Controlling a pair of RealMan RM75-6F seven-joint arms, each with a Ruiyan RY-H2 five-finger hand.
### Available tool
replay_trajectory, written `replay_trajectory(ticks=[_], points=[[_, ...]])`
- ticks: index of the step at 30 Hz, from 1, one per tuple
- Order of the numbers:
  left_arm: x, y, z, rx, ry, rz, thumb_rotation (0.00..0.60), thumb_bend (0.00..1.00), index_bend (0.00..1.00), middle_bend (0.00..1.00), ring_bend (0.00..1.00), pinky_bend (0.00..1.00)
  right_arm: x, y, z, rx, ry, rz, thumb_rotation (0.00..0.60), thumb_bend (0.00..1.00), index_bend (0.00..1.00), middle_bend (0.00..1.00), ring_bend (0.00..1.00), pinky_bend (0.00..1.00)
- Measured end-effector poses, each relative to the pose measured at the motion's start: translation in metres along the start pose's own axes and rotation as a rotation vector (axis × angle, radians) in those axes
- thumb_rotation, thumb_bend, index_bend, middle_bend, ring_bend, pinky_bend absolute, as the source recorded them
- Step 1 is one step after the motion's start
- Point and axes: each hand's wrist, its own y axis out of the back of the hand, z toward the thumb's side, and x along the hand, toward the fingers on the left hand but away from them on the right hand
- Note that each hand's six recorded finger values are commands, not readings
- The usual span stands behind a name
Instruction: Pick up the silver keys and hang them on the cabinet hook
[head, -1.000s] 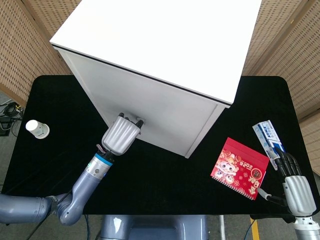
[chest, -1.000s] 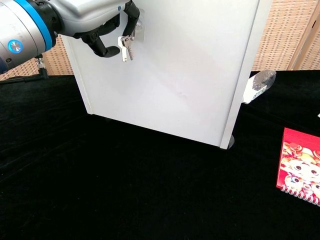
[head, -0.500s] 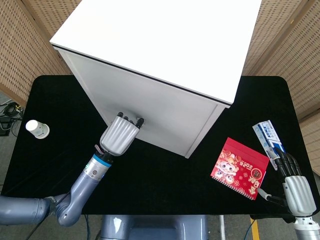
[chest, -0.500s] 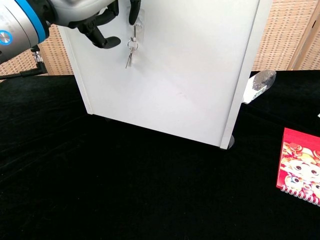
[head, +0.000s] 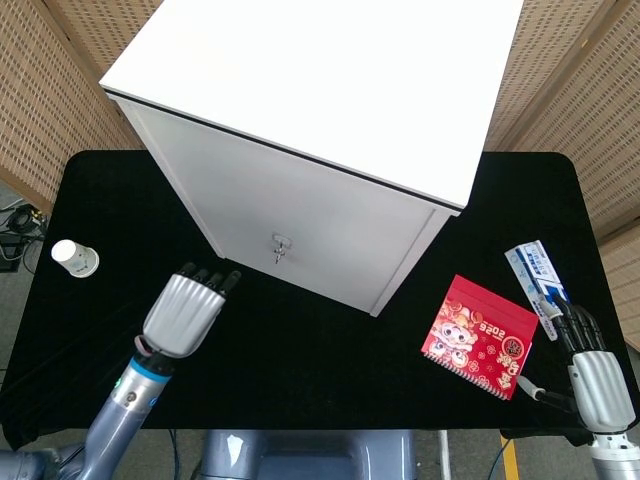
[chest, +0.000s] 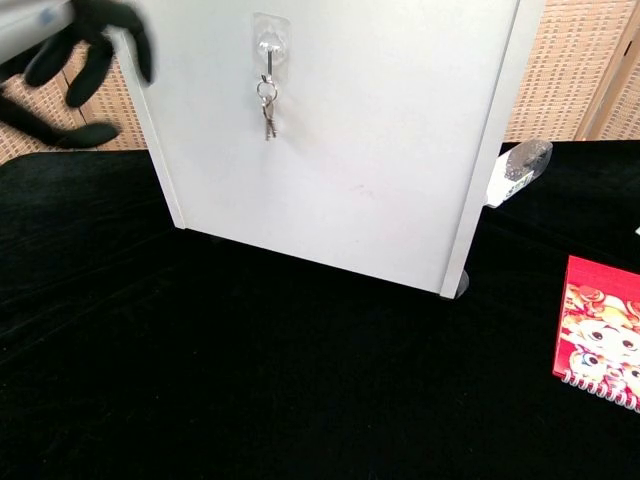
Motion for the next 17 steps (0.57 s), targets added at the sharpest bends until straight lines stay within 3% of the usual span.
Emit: replay_trajectory(ticks=[3,7,9,11,17], points=[[-0.037,-0.012,-0.014,-0.025,0.053,-0.060,0.600,0.30,0.33,0.34,0.46,0.46,0.000,0.000,0.001,0.007,0.003,-0.004,0.600,0.11,0.00,0.00,0.00,0.00],[-0.086,-0.029,-0.032,-0.110,0.158,-0.157,0.600,0.28,0.12,0.04,0.13,0.22,0.000,-0.001,0.003,0.018,0.010,-0.010,0.600,0.11,0.00,0.00,0.00,0.00],[-0.104,-0.034,-0.039,-0.151,0.201,-0.195,0.600,0.25,0.03,0.00,0.02,0.11,0.000,-0.003,0.005,0.023,0.014,-0.012,0.600,0.11,0.00,0.00,0.00,0.00],[-0.122,-0.038,-0.047,-0.185,0.244,-0.229,0.600,0.21,0.00,0.00,0.00,0.02,0.000,-0.004,0.006,0.029,0.019,-0.012,0.600,0.11,0.00,0.00,0.00,0.00],[-0.157,-0.044,-0.070,-0.206,0.329,-0.247,0.600,0.15,0.00,0.00,0.00,0.00,0.000,-0.008,0.009,0.047,0.031,-0.014,0.600,0.11,0.00,0.00,0.00,0.00]])
